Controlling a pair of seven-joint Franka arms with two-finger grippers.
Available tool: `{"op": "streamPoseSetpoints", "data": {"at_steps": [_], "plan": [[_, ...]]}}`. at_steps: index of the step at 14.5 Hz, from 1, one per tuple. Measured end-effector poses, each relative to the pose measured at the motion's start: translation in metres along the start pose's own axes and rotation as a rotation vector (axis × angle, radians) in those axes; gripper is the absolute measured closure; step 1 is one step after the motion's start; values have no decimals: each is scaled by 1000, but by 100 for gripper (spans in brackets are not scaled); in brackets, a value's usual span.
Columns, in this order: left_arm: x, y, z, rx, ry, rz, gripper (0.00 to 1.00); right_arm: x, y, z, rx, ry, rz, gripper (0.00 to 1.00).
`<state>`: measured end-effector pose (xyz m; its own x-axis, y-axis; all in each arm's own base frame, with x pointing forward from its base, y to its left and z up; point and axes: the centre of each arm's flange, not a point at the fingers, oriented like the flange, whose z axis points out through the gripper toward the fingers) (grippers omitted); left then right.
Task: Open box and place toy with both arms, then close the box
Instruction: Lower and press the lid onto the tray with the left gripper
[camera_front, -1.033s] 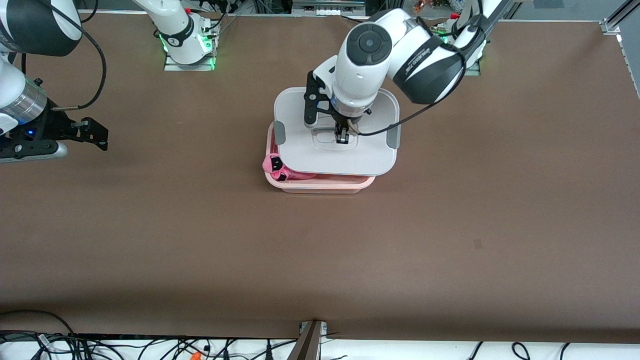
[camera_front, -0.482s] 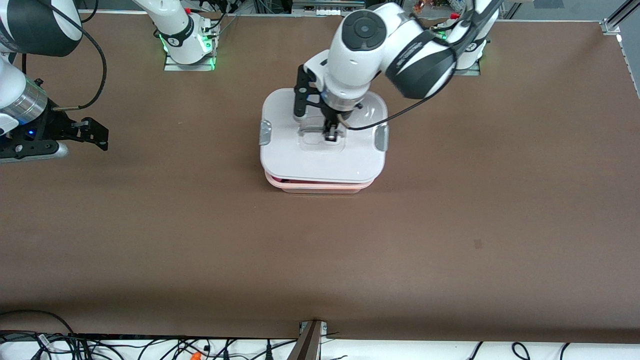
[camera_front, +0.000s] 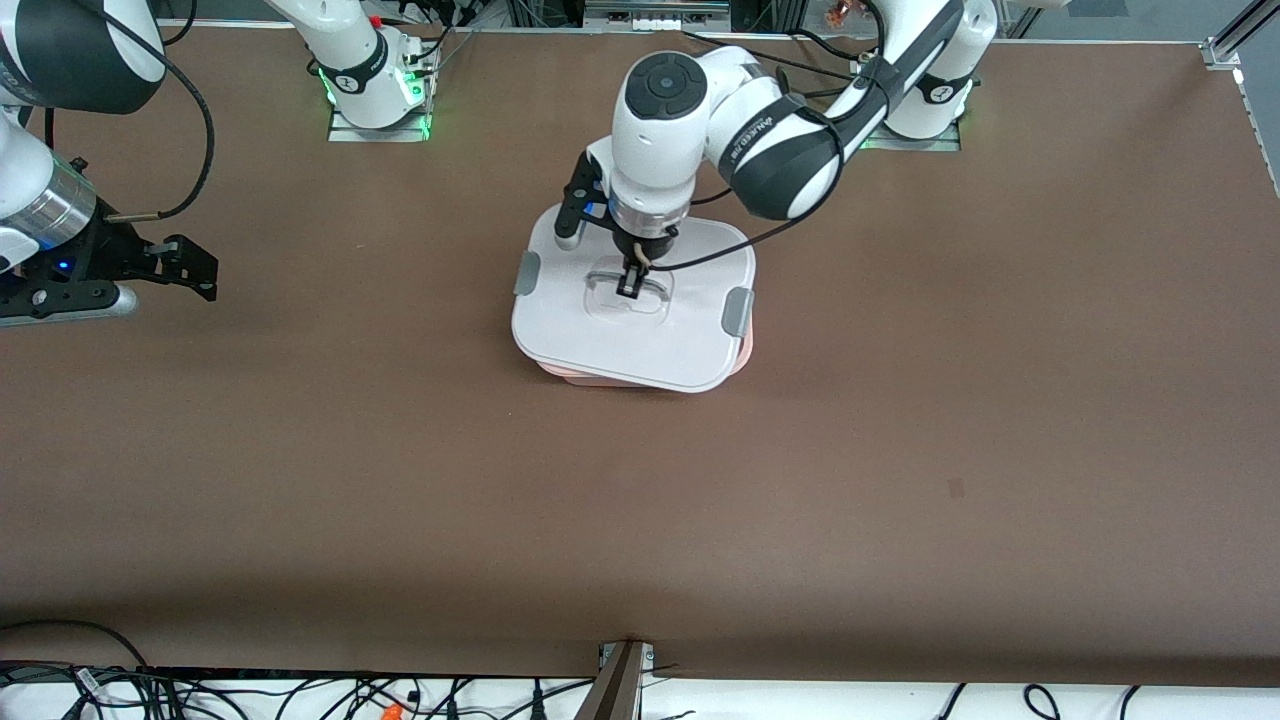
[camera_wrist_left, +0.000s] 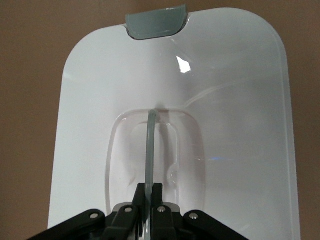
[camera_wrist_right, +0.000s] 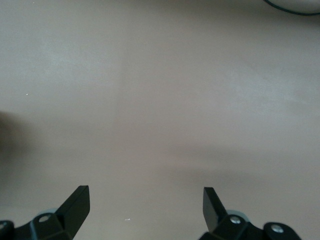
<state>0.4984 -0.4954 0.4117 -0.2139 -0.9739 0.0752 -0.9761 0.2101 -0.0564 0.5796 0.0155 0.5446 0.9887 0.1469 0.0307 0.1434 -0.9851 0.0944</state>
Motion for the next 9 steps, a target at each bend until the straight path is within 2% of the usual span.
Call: {"op": "streamPoseSetpoints", "data": {"at_steps": [5,9], "plan": [[0,12,19,-20,-49,7,93,1,0,-1,-1,12,1,0],[-2,14,25,-28,-58,3,93,3,-4,-1,18,31,38,0]]}}
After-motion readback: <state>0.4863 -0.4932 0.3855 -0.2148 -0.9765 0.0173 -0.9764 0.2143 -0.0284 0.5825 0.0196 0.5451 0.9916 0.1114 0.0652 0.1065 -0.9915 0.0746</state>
